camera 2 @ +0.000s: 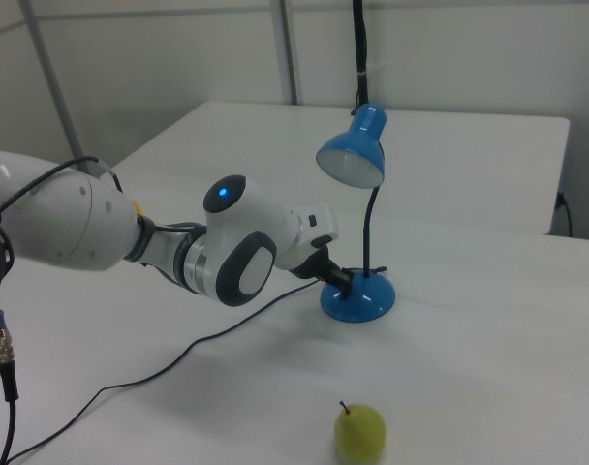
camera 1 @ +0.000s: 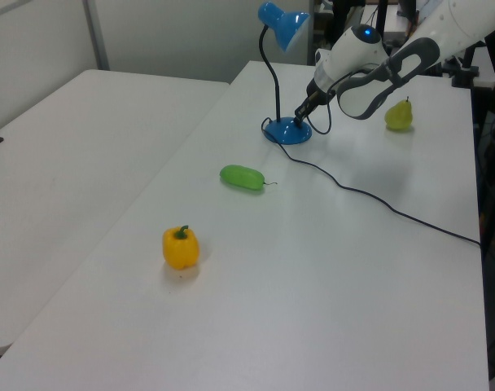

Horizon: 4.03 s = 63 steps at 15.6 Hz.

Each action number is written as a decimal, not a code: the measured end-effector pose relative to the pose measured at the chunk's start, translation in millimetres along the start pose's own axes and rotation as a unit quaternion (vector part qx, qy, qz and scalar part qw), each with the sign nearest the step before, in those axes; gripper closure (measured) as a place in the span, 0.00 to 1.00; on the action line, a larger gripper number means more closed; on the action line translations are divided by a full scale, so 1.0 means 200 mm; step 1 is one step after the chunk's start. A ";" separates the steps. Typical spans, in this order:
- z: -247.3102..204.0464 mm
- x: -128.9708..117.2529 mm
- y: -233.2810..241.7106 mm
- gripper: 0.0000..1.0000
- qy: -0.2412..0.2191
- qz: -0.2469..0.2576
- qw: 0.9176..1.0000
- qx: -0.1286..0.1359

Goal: Turn on desk lamp

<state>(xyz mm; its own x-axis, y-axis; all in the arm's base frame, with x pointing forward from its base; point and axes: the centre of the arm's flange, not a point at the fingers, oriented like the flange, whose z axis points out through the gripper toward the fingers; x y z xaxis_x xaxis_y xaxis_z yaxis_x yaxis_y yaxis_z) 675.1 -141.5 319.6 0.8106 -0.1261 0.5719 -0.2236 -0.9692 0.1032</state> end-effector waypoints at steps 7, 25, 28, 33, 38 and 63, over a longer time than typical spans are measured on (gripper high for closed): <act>0.01 -0.01 0.00 0.99 0.000 -0.001 1.000 0.000; -0.27 0.02 0.00 0.97 -0.099 0.006 0.995 0.009; -0.40 0.00 -0.03 0.89 -0.166 0.003 0.986 0.014; -0.65 -0.01 -0.01 0.55 -0.242 0.005 0.970 0.021; -1.03 0.02 0.05 0.04 -0.298 0.009 0.954 0.032; -1.61 0.25 -0.66 0.00 -0.235 -0.170 0.949 0.122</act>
<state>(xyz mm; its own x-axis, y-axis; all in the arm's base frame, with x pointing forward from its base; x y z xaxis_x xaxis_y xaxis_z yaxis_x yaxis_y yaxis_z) 570.2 48.6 596.3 0.9782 0.1780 0.1071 0.1798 -0.9837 -0.0076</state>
